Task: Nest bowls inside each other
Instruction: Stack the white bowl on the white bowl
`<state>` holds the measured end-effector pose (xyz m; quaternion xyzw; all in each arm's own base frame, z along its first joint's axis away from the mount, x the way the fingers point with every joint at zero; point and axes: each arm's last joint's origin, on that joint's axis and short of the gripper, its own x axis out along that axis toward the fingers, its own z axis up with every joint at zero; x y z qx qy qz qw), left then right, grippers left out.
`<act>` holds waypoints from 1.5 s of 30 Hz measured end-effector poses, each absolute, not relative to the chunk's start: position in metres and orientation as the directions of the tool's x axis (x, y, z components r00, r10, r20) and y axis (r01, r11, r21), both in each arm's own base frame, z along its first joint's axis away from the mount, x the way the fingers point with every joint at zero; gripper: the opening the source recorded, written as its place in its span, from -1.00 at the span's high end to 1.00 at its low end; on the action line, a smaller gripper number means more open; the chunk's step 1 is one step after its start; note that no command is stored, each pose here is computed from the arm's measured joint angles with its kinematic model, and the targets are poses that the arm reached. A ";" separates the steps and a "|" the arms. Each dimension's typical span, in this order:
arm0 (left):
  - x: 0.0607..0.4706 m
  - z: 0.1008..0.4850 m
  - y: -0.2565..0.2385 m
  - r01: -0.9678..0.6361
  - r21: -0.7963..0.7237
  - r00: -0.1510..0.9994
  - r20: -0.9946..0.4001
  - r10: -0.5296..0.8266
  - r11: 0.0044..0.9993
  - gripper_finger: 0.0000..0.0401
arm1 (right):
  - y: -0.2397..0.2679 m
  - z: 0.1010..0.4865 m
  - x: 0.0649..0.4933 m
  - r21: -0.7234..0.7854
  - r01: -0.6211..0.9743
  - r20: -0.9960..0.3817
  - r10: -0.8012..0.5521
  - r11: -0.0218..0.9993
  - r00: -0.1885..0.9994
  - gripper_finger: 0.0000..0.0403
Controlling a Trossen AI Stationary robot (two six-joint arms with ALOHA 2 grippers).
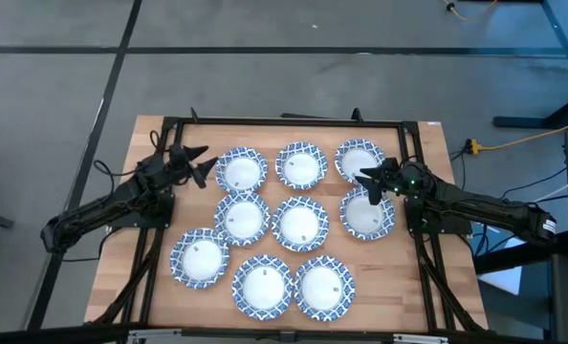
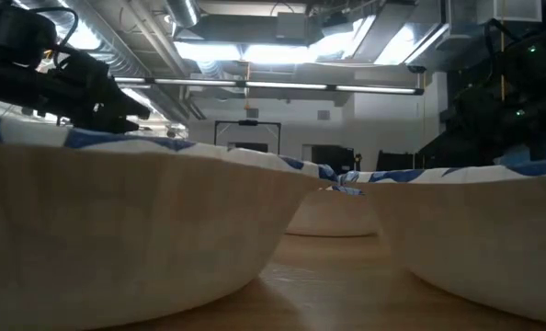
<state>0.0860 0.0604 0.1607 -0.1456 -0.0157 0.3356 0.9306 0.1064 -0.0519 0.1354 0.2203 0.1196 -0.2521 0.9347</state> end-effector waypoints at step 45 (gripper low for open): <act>0.153 0.192 0.047 -0.198 0.242 0.654 -0.689 0.312 0.950 -0.15 | -0.052 0.135 0.106 0.343 0.524 -0.334 -0.420 0.779 0.844 -0.02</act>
